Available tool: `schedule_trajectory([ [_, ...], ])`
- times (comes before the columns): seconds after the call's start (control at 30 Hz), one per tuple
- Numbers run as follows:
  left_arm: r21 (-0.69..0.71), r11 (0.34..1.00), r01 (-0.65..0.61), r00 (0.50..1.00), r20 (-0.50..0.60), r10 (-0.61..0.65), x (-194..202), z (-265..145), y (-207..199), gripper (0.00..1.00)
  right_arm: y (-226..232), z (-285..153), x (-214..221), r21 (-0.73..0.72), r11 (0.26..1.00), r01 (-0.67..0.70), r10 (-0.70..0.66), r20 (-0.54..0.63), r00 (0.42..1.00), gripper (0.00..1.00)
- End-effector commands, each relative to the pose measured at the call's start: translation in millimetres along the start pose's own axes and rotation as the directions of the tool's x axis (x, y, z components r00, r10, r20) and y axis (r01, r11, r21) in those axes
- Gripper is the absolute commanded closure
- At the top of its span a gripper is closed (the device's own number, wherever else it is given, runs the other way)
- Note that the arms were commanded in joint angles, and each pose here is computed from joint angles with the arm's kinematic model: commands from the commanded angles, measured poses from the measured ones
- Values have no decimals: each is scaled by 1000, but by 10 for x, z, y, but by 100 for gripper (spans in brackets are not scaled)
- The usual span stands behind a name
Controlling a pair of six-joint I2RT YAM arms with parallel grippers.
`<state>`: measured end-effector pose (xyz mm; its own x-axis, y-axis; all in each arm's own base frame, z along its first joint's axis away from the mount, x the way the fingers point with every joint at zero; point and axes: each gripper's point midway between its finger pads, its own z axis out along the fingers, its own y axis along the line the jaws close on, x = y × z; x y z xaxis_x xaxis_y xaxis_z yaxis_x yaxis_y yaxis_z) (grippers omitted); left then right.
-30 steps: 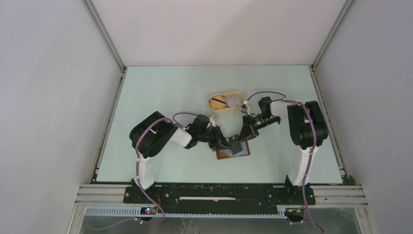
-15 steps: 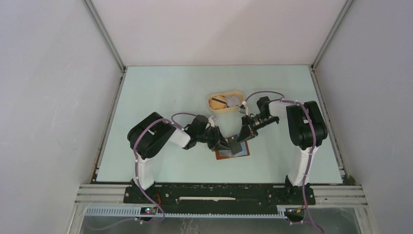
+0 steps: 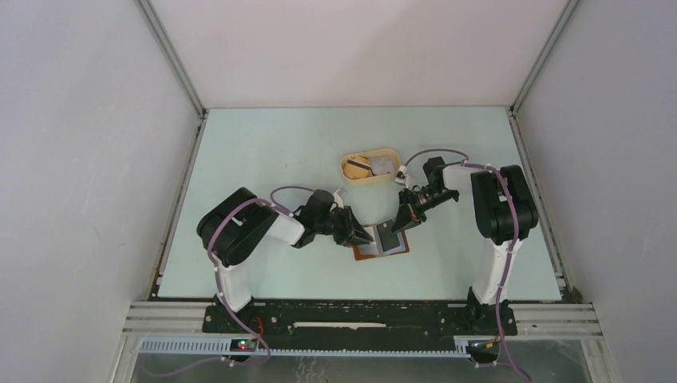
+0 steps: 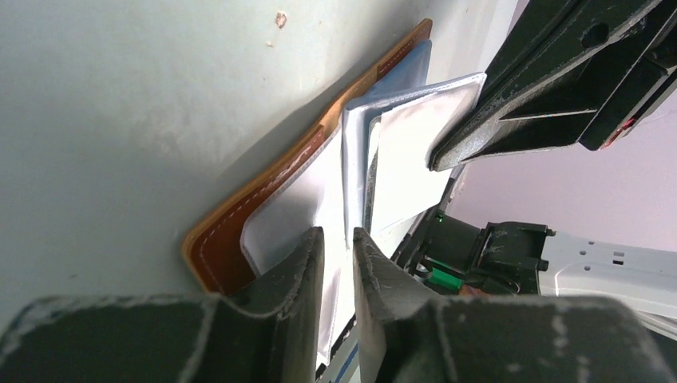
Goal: Put the credit cards into the card holder
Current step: Turn over the card slot in the card holder.
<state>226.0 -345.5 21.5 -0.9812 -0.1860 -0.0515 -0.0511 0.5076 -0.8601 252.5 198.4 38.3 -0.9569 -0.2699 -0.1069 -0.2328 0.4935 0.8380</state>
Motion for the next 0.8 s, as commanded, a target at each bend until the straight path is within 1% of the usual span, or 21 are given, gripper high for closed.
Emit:
schedule_trajectory([
  [0.0,-16,1000,-5,999,51,5,-60,-93,7,74,115,-98,-135,14,997,72,-72,48,996,100],
  [0.1,-18,1000,-1,999,53,2,-72,-76,11,74,183,-62,-120,-2,996,91,-91,38,995,93],
  [0.2,-38,999,17,999,51,-15,-77,-59,82,76,254,-27,-99,-12,994,111,-111,27,993,84],
  [0.4,-58,998,29,998,53,-26,-90,-59,163,77,450,44,-47,-83,986,145,-144,10,989,64],
  [0.5,-64,997,33,998,62,-29,-103,-85,192,77,532,84,-9,-115,981,156,-158,-6,987,60],
  [0.77,-72,996,46,996,75,-40,-114,-130,244,77,628,235,79,-136,975,173,-182,-62,981,58],
])
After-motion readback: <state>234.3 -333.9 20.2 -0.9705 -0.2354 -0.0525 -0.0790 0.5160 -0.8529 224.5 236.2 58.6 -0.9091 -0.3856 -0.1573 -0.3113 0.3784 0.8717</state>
